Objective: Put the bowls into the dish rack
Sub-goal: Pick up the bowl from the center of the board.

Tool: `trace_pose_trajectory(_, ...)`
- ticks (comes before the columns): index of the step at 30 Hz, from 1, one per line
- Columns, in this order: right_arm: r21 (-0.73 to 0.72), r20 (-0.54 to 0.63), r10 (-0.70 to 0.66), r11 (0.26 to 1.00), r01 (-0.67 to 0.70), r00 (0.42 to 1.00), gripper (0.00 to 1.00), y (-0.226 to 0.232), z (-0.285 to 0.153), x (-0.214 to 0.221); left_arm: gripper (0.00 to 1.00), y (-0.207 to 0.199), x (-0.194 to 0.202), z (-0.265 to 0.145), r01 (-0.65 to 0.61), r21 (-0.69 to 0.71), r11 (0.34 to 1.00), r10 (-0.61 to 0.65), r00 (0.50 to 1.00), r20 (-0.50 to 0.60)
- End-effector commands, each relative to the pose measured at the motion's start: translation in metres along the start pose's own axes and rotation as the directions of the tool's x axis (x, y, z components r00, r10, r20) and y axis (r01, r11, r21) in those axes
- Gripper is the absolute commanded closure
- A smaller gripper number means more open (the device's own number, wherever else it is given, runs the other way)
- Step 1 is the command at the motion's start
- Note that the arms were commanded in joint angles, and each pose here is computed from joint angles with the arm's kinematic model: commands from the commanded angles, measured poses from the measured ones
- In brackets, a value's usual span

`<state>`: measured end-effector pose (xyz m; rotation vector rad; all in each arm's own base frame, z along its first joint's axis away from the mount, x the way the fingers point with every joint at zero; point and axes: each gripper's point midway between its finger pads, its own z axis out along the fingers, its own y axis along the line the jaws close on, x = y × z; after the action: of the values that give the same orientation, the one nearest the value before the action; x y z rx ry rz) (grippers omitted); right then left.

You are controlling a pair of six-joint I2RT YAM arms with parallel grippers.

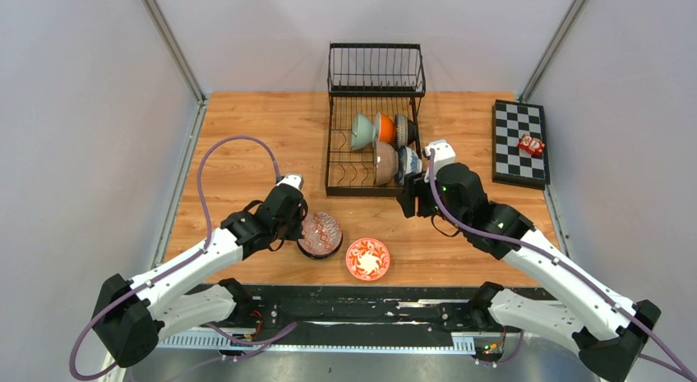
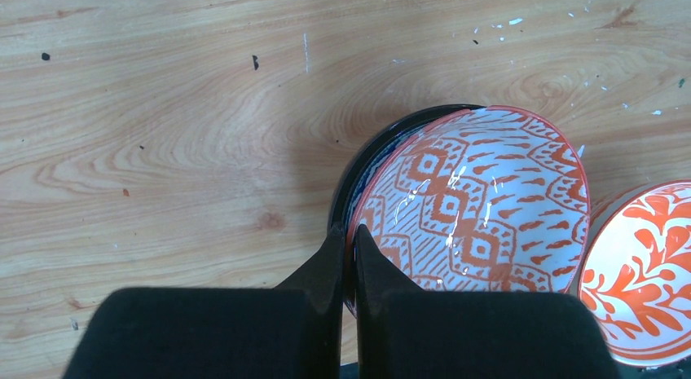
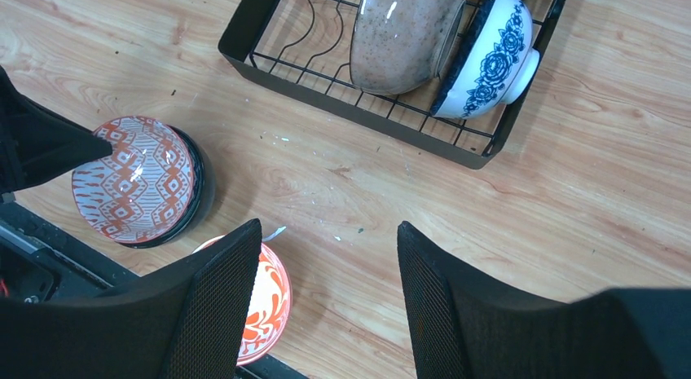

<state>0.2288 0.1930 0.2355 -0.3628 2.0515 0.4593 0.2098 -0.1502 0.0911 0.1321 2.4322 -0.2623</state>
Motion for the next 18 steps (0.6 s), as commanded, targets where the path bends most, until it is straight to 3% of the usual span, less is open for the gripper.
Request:
trace_pose_trajectory(1,-0.026,-0.004,-0.009,1.0,0.009,1.0,0.36,0.003,-0.009,0.005,1.0,-0.002,-0.014,-0.002,0.01,0.001,1.0,-0.01,0.998,0.059)
trace_pose_trajectory(11,-0.129,0.07,0.041,0.991,-0.032,0.997,0.34,0.02,-0.029,-0.016,1.0,-0.016,-0.047,-0.034,0.036,0.083,0.996,-0.05,0.985,0.164)
trace_pose_trajectory(18,-0.278,0.106,0.068,0.96,-0.036,0.992,0.23,0.047,-0.039,-0.03,1.0,-0.031,-0.072,-0.059,0.053,0.184,0.981,-0.098,0.964,0.246)
